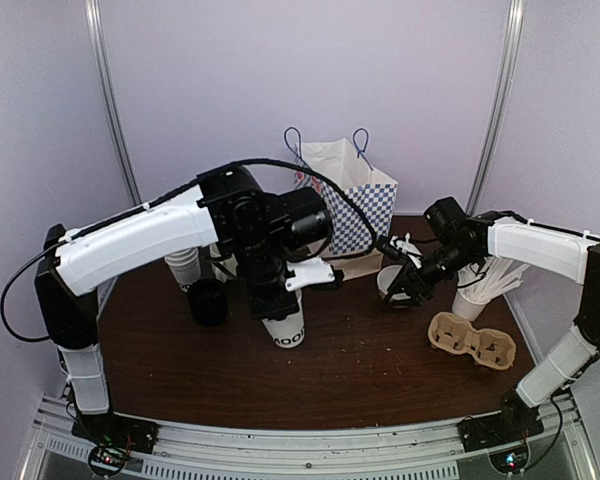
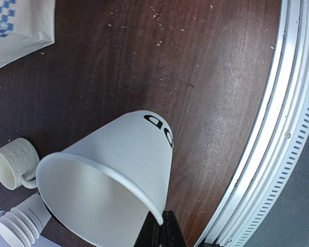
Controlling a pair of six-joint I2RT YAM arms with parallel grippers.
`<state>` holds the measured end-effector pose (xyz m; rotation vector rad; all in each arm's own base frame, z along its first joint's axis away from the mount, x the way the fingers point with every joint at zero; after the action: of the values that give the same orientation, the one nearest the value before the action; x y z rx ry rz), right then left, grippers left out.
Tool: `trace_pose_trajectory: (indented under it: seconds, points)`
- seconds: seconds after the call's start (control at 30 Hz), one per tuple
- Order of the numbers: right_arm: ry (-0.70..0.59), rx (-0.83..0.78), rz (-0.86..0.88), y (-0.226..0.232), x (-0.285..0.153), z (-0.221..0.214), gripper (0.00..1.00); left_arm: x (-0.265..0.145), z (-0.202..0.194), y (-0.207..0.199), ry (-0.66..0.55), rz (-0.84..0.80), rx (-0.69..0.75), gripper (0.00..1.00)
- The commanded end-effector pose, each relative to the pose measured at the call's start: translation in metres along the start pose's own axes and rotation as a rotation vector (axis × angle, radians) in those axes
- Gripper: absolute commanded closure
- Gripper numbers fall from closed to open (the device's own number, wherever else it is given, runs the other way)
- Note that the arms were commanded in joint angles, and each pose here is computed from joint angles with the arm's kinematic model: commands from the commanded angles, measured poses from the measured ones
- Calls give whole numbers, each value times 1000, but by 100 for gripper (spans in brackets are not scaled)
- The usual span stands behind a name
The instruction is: Pack the takeout coffee
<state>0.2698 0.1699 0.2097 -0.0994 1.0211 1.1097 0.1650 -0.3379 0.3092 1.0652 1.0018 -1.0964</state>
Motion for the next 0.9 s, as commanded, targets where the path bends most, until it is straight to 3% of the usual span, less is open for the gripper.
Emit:
trace_pose_trajectory:
  seconds: [0.0, 0.3, 0.53, 0.87]
  points:
    - [-33, -60, -52, 1, -3, 9, 46, 29, 12, -6, 40, -24, 73, 100]
    - [-32, -80, -76, 2, -5, 7, 45, 63, 22, -9, 85, -37, 82, 100]
    - [-27, -80, -78, 2, -5, 7, 45, 90, 21, -3, 171, 46, 96, 100]
    - [-10, -74, -76, 0, -1, 5, 45, 100, 25, -8, 129, -12, 93, 100]
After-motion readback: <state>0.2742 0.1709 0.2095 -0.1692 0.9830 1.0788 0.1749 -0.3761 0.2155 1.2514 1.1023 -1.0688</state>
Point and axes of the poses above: each gripper's point midway between its finger pads, its own x axis out along the fingers, its own y axis along the line the jaws close on, z = x × y, the point moved 9 cm from there along -x, back along the fingers, and after that the axes turned 9 degrees about x, right-handed, at the moved point
